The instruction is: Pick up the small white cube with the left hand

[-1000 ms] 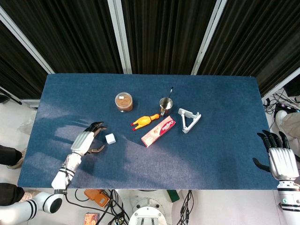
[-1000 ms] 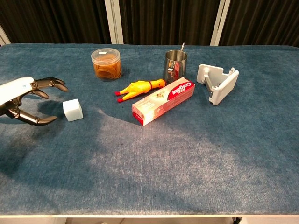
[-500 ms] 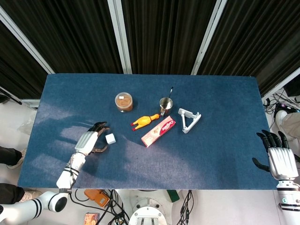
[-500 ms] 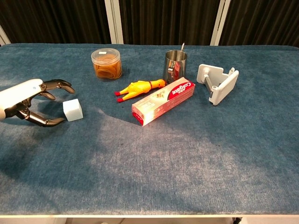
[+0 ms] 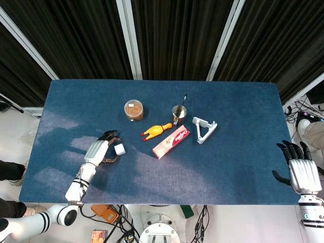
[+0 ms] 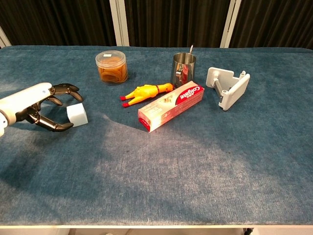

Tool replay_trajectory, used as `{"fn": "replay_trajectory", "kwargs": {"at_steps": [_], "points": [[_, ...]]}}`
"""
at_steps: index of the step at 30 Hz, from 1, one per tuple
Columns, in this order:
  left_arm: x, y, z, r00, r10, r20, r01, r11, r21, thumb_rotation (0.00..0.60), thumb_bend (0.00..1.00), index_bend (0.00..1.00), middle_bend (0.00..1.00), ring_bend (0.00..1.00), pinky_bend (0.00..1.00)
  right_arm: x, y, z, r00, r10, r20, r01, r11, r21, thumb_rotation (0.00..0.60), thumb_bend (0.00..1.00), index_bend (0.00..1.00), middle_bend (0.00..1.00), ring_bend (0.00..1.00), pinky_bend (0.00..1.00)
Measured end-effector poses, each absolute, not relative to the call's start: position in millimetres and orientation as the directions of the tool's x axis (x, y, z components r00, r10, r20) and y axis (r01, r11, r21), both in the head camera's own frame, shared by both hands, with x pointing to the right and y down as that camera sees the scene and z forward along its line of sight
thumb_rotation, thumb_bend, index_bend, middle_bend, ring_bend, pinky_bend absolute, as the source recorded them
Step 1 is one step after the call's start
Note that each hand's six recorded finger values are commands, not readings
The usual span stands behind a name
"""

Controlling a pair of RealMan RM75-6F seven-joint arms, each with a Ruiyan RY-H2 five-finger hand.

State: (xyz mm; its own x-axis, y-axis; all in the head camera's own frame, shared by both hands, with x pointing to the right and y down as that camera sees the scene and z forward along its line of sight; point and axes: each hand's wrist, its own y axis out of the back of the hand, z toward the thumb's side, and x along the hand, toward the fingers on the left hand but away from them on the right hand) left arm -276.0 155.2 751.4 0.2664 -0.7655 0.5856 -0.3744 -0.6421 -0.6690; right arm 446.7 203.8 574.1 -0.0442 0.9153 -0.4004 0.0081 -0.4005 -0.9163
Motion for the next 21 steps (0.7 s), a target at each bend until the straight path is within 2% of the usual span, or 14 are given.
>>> {"fn": "replay_trajectory", "kwargs": {"at_steps": [10, 21], "points": [[-284, 150, 749, 0.246, -0.768, 0.591, -0.365, -0.638, -0.678, 0.600, 0.29, 0.41, 0.07, 0.02, 0.19, 447, 204, 575, -0.045, 0.914, -0.403, 0.009, -0.403, -0.915, 0.600, 0.31, 0.24, 0.19, 0.19, 0.09], [-284, 146, 737, 0.243, -0.776, 0.582, -0.369, -0.629, -0.684, 0.600, 0.34, 0.47, 0.07, 0.02, 0.19, 447, 204, 574, -0.047, 0.914, -0.403, 0.012, -0.403, -0.915, 0.600, 0.31, 0.24, 0.19, 0.19, 0.09]]}}
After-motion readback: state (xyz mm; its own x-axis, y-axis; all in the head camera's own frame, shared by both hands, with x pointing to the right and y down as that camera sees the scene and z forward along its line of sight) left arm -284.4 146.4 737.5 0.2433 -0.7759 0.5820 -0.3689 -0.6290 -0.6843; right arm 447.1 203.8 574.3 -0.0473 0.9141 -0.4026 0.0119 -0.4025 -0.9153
